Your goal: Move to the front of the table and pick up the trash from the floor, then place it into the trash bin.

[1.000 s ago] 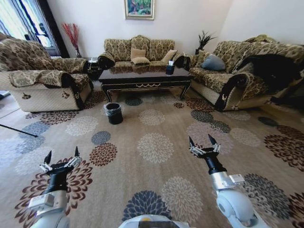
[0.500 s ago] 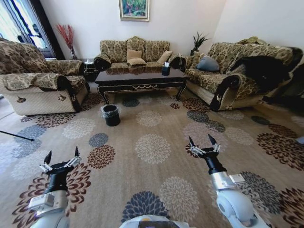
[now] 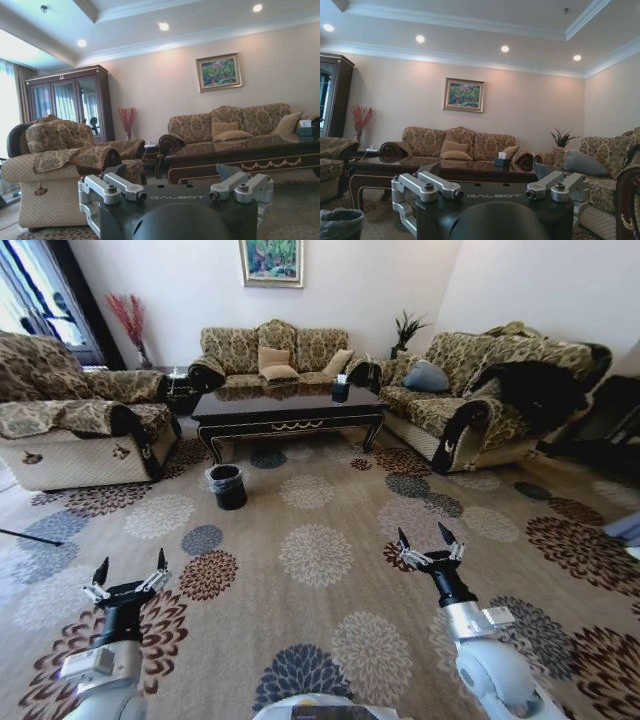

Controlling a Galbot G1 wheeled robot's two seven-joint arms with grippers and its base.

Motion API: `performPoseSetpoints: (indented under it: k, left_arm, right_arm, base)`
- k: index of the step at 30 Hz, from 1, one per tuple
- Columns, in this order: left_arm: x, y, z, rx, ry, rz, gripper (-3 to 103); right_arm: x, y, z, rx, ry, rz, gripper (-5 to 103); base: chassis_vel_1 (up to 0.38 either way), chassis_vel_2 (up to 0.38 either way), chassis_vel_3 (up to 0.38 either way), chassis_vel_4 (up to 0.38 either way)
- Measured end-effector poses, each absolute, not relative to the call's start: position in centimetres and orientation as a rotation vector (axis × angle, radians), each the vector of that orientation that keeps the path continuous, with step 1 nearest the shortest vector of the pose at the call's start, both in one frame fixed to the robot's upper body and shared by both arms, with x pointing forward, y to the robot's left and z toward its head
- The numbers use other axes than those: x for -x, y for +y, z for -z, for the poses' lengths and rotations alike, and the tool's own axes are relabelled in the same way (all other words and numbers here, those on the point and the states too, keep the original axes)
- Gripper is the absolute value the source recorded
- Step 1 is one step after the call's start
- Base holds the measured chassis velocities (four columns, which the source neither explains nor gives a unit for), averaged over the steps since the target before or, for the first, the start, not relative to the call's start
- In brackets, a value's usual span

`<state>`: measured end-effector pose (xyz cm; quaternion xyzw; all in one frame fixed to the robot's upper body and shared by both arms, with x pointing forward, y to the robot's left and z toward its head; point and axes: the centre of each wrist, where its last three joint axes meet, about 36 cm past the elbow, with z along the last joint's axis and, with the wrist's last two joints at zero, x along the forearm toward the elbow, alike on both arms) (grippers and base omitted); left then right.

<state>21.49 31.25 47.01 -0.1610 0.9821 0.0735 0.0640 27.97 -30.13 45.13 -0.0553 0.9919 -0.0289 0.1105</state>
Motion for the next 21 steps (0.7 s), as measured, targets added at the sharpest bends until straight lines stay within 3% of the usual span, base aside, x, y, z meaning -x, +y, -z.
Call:
performPoseSetpoints:
  k: [21]
  left_arm:
    - [-21.49,31.25,-47.01,0.486,2.966,-0.222,100]
  right_arm:
    - [-27.97,-30.13,-45.13,0.162,2.914,0.085,100]
  base:
    - [0.000,0.000,0.000,0.000]
